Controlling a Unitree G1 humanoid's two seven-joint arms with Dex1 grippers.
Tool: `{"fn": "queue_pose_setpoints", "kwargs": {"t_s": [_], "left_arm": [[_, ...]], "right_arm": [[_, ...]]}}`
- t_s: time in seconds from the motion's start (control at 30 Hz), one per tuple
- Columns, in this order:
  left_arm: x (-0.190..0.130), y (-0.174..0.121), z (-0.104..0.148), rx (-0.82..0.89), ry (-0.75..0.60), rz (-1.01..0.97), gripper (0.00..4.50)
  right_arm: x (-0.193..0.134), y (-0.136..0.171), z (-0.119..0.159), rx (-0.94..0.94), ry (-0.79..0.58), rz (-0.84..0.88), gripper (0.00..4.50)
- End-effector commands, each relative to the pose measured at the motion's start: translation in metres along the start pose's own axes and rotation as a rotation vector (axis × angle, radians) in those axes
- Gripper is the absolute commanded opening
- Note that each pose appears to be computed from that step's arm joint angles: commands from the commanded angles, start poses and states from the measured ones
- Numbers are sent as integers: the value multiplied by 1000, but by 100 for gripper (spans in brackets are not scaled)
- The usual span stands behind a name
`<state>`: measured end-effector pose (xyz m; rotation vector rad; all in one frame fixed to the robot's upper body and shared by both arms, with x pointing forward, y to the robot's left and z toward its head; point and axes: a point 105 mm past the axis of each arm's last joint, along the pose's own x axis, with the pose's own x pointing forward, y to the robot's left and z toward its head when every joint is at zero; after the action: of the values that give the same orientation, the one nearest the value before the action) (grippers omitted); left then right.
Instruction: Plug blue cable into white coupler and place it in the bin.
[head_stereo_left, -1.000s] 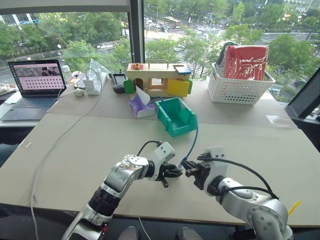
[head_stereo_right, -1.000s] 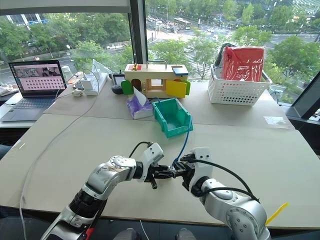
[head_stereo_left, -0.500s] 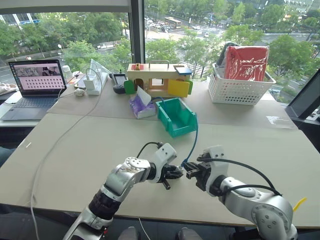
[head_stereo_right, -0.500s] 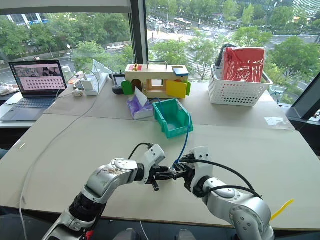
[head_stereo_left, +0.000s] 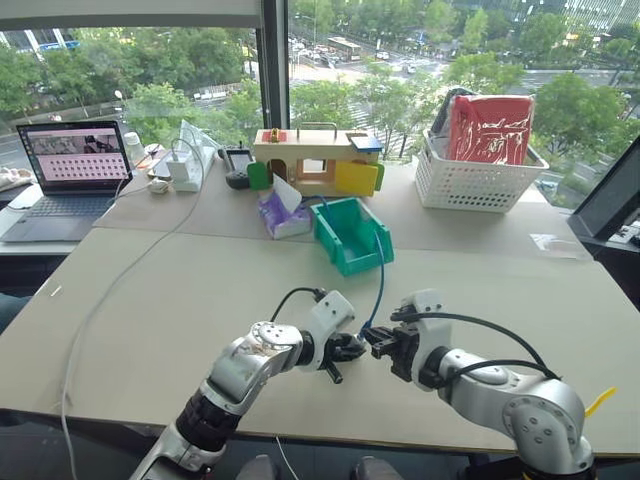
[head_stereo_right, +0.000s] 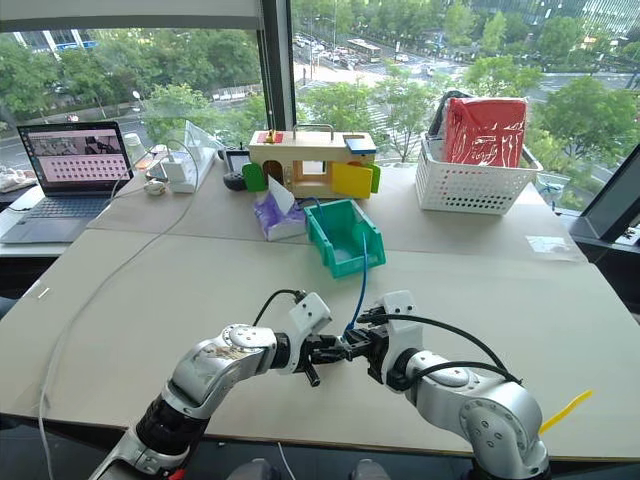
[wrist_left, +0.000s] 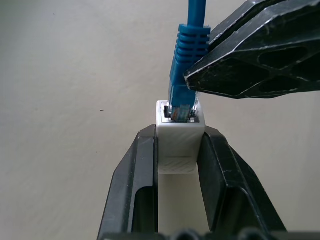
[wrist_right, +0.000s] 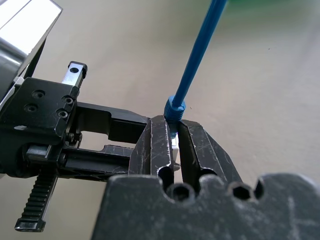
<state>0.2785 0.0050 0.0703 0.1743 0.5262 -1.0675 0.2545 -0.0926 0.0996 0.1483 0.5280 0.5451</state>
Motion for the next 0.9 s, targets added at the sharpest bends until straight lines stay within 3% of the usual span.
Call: {"fn": "queue_pose_setpoints", "kwargs": {"t_s": [0.03, 0.9], "left_arm": [[6, -3, -18, -39, 59, 4, 62], [-1, 2, -9, -76, 47, 48, 62]], "right_arm": [[0, 13, -52, 50, 241, 126, 0], [-2, -2, -90, 25, 433, 190, 0]]}}
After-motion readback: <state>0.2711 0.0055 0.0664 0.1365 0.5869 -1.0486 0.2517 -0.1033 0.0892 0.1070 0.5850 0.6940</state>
